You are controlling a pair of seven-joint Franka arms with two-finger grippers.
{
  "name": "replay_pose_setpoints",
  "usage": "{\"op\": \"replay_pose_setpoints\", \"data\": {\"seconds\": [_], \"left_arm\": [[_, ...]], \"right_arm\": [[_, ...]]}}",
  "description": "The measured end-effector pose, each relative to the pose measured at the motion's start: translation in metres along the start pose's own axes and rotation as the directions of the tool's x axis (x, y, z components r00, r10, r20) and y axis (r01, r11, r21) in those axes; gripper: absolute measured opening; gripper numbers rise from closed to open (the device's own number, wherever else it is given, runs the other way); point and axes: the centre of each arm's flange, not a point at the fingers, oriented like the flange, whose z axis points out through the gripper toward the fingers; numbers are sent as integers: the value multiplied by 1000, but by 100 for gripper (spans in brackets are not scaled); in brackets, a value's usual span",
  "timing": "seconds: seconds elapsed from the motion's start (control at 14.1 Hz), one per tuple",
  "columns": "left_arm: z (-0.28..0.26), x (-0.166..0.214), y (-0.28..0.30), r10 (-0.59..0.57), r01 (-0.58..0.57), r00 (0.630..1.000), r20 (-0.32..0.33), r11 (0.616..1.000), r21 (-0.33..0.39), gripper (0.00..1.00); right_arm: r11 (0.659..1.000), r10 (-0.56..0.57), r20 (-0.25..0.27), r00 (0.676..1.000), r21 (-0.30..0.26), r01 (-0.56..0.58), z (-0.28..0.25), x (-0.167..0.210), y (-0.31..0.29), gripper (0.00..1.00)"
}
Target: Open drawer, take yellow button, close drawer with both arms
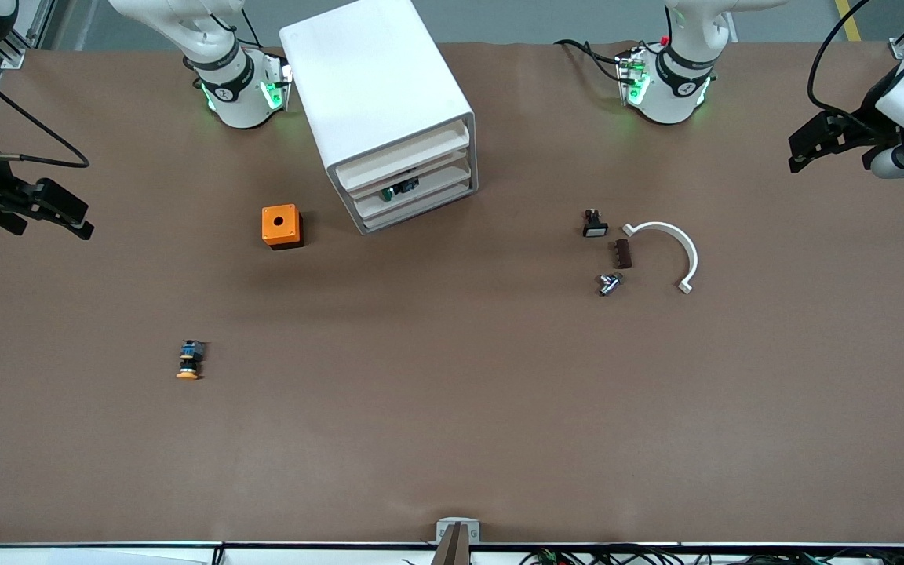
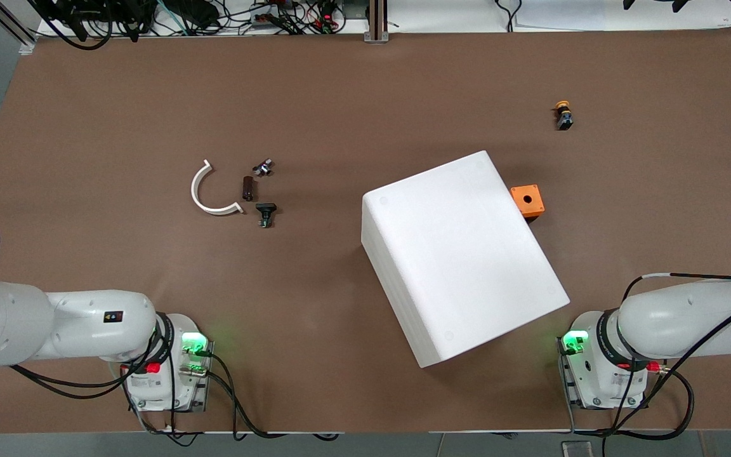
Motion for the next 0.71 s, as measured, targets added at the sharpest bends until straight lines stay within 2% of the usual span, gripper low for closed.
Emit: {"op": "replay_pose_setpoints", "data": {"seconds": [0.71], "left_arm": [[-9,-7,-1,-1,1,1000,-3,1000,5,100]], "right_arm": [[1000,1,-1,1000,0,-1,-1,0,1,100]]}}
